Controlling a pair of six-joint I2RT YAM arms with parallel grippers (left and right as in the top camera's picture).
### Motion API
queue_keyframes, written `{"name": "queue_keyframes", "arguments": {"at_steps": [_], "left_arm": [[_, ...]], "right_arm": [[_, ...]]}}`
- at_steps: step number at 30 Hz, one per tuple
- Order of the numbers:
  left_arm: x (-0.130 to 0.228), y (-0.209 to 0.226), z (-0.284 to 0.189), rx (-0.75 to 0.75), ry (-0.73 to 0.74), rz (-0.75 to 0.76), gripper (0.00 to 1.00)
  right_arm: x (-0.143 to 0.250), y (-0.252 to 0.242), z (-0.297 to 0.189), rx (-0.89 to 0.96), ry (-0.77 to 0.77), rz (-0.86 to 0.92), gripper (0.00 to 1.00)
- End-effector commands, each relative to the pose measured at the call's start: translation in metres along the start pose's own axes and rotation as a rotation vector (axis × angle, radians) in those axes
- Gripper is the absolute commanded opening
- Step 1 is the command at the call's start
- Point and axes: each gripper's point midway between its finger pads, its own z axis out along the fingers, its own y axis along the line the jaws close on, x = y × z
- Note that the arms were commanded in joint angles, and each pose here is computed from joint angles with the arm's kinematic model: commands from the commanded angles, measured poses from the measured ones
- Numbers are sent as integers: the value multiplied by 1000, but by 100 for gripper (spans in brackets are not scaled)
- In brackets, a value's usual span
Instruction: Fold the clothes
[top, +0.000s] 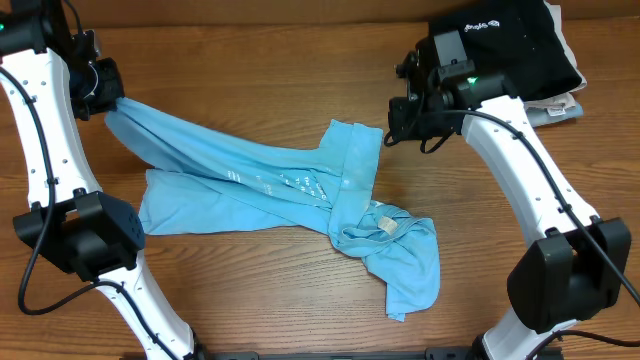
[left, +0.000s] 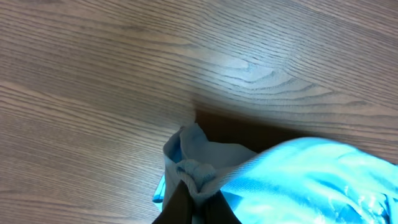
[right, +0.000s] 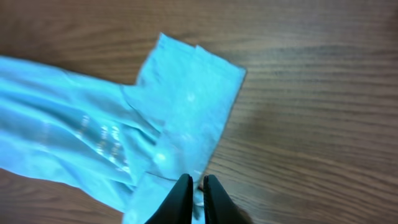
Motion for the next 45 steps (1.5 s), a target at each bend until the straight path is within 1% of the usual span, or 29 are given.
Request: {"name": "queue_keyframes", "arguments": {"at_steps": [1, 4, 7, 12, 18, 22, 24, 27, 36, 45], "left_arm": [[1, 5, -12, -14, -19, 16, 4], [1, 2, -12, 1, -20, 16, 4], [1, 2, -12, 1, -21, 17, 4], [0, 1, -12, 4, -23, 18, 4], [2, 0, -11, 11, -18, 17, 4], [2, -1, -12, 16, -19, 17, 4], [1, -1, -12, 16, -20, 17, 4], [0, -1, -12, 16, -24, 18, 4], [0, -1, -7, 16, -17, 17, 4], [0, -1, -7, 16, -16, 17, 4]], "right_arm": [[4, -6, 3, 14, -11, 17, 14], [3, 0, 12, 1, -27, 20, 36], [-2, 10, 24, -11, -59, -7, 52], [-11, 14, 60, 49, -84, -1, 56], [-10, 9, 113, 113, -75, 41, 56], [-7, 1, 134, 200, -78, 23, 55], [-9, -3, 138, 263, -104, 9, 57], [-14, -4, 142, 307, -140, -7, 59], [-20, -6, 159, 305, -168, 16, 59], [-32, -13, 156, 326, -218, 35, 58]]}}
